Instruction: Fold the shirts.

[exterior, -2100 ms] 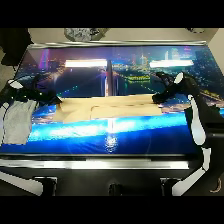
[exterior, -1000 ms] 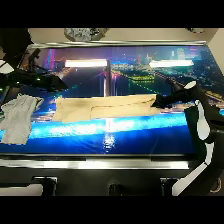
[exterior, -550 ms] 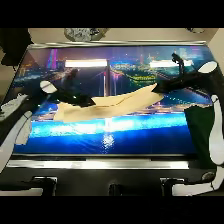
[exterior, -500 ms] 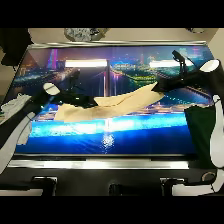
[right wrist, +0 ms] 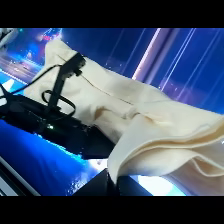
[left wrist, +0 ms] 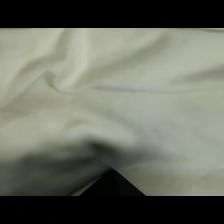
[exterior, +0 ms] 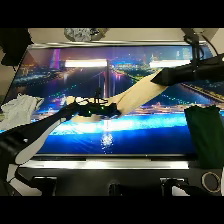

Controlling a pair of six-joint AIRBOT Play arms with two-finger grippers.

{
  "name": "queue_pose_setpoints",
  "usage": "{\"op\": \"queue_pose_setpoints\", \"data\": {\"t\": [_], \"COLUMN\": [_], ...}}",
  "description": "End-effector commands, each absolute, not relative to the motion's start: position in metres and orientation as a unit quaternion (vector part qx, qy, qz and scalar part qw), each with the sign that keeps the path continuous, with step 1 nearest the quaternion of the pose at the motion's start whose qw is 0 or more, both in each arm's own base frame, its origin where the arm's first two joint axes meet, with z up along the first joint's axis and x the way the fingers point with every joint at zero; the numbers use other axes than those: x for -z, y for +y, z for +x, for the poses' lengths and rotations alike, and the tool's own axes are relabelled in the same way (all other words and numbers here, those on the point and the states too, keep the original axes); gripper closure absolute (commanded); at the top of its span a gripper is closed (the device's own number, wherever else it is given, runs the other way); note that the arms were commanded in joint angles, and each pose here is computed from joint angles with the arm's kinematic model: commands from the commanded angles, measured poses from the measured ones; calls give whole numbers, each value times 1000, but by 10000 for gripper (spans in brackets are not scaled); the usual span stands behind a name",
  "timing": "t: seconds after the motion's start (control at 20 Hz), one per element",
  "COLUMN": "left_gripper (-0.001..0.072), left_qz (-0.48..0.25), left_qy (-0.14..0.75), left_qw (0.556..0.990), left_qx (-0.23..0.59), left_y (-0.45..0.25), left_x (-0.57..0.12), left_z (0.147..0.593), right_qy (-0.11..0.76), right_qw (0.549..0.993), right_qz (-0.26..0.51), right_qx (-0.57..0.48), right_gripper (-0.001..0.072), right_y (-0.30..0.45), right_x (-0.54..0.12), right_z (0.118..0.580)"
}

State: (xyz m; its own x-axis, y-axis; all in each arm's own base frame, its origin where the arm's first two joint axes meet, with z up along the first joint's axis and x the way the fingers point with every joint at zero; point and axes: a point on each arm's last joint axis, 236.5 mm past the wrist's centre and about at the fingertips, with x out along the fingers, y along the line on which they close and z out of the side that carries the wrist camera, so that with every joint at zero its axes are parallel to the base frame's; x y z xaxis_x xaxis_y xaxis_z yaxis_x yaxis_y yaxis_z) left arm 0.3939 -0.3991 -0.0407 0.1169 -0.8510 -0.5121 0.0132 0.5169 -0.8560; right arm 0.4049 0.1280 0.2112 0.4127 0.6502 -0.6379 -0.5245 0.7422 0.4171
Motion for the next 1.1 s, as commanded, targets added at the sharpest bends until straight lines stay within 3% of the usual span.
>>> {"op": "queue_pose_setpoints", "data": {"t": [0.0, 0.2, 0.3, 0.6, 0.75, 0.95, 1.0, 1.05], "left_gripper": [677, 680, 680, 679, 679, 678, 678, 678], "left_qz": [-419, -361, -315, -258, -271, -261, -258, -256], "left_qy": [569, 550, 526, 370, 290, 269, 273, 275], "left_qw": [626, 651, 694, 867, 907, 918, 918, 917], "left_qx": [330, 379, 378, 210, 140, 125, 130, 134], "left_y": [-445, -429, -384, -140, -56, -31, -34, -37], "left_x": [43, 20, -13, -142, -202, -231, -233, -234], "left_z": [390, 388, 396, 434, 422, 390, 384, 381], "right_qy": [408, 410, 404, 374, 377, 425, 437, 441], "right_qw": [836, 837, 826, 779, 752, 718, 712, 715], "right_qz": [69, 76, 81, 146, 203, 252, 257, 257], "right_qx": [-360, -354, -384, -483, -502, -491, -485, -478], "right_gripper": [675, 675, 675, 675, 675, 670, 540, 170], "right_y": [132, 134, 162, 315, 393, 465, 475, 482], "right_x": [-228, -214, -205, -174, -138, -68, -52, -39], "right_z": [384, 404, 414, 429, 430, 414, 410, 410]}}
